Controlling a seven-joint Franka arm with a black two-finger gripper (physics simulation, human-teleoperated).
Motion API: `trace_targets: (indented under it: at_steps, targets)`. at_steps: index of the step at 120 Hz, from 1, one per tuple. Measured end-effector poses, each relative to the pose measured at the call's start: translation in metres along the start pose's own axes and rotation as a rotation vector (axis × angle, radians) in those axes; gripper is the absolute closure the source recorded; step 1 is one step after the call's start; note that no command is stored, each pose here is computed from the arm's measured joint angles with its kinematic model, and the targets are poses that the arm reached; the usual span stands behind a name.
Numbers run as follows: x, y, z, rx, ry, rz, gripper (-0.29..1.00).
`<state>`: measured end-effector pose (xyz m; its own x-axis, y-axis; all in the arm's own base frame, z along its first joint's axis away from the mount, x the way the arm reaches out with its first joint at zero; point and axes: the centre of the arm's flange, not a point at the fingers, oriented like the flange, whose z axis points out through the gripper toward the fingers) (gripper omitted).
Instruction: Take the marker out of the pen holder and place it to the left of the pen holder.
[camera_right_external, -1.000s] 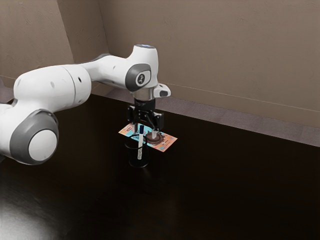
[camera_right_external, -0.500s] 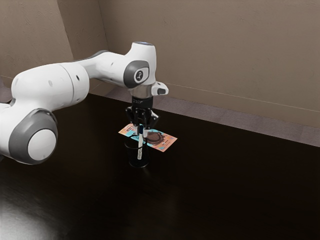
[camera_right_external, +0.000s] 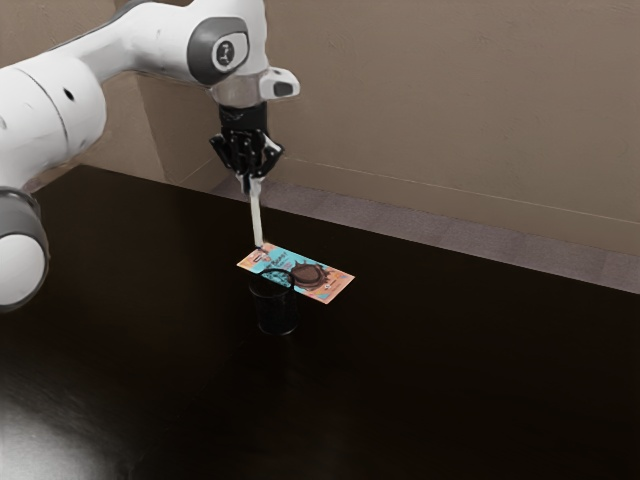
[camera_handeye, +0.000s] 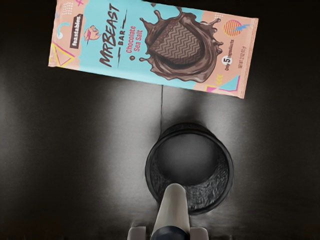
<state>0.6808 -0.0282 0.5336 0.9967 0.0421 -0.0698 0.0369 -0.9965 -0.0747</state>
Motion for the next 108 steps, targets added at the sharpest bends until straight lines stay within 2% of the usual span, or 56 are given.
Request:
trace_targets:
  at_steps: [7,17,36,70,87,108]
  targets:
    - [-0.007,-0.011,-0.003,0.010,-0.033,-0.016,0.78]
    - [-0.009,-0.032,0.020,0.030,-0.126,-0.049,0.78]
    - [-0.007,-0.061,0.109,0.075,-0.382,-0.105,0.79]
    - [-0.031,-0.080,0.215,0.102,-0.768,-0.170,0.78]
    - [-0.037,-0.082,0.251,0.109,-0.862,-0.183,0.78]
    - [-0.038,-0.089,0.280,0.110,-0.920,-0.200,0.78]
